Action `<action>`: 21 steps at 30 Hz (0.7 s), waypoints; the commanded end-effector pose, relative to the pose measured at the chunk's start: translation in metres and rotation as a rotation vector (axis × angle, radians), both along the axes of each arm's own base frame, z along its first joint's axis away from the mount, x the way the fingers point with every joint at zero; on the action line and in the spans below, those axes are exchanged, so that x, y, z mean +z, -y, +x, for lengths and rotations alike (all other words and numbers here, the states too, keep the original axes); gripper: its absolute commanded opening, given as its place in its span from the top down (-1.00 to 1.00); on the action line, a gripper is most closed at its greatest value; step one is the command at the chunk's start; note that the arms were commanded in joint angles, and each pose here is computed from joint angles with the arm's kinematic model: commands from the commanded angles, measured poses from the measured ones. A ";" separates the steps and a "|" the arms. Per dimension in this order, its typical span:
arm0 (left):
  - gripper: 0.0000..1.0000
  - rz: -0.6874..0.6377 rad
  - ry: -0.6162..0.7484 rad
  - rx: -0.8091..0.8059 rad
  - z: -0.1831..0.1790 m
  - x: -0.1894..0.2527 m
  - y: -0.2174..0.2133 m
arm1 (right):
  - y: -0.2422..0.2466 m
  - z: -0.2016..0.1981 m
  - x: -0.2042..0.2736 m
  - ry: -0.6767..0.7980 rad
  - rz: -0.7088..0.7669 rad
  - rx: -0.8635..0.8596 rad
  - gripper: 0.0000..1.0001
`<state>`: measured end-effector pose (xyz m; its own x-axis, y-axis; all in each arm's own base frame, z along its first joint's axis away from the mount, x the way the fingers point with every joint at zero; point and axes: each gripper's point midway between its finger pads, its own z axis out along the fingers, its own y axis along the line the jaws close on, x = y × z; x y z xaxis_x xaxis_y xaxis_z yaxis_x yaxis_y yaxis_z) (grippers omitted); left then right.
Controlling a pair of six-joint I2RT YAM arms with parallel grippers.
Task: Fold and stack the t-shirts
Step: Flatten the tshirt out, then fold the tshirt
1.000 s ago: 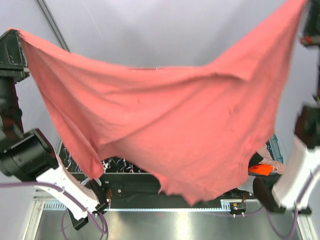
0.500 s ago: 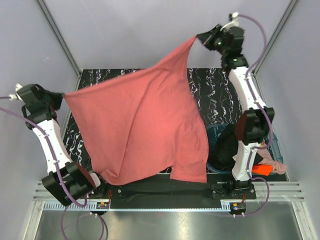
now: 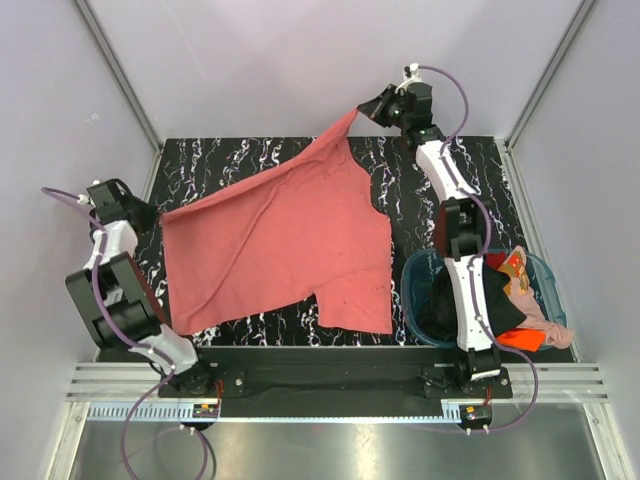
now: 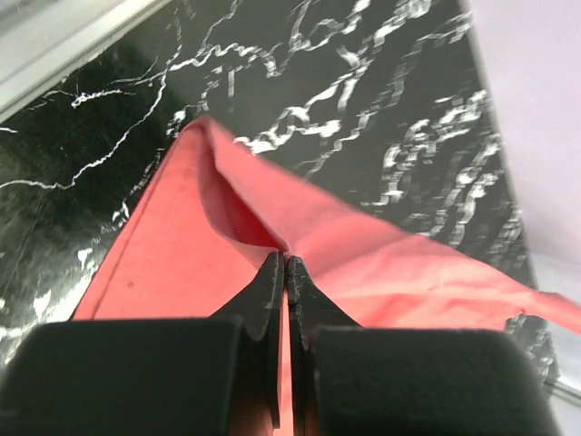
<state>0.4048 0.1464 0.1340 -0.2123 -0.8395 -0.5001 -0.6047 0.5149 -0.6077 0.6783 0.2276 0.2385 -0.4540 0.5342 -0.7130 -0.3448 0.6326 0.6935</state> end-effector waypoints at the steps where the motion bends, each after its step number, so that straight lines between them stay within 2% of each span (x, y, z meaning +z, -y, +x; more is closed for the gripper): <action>1: 1.00 0.083 0.108 -0.049 0.037 0.027 -0.013 | -0.003 0.004 0.029 0.066 0.017 0.008 1.00; 10: 1.00 0.062 0.026 -0.079 0.044 0.016 -0.010 | 0.002 -0.011 0.037 0.003 0.009 -0.002 1.00; 15: 1.00 0.045 -0.071 -0.101 0.034 0.010 -0.010 | 0.008 -0.031 0.049 -0.085 0.008 -0.016 1.00; 17: 1.00 0.035 -0.107 -0.127 0.031 0.006 -0.006 | 0.012 -0.038 0.039 -0.137 0.004 -0.025 1.00; 21: 1.00 0.039 -0.118 -0.143 0.024 0.004 -0.001 | 0.030 -0.050 0.034 -0.215 0.009 -0.048 1.00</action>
<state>0.4330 0.1512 0.1320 -0.3520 -0.7999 -0.4860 -0.6096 0.5900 -0.5294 0.6440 0.2173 0.2159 -0.6098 0.5297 -0.5895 -0.1544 0.6502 0.7439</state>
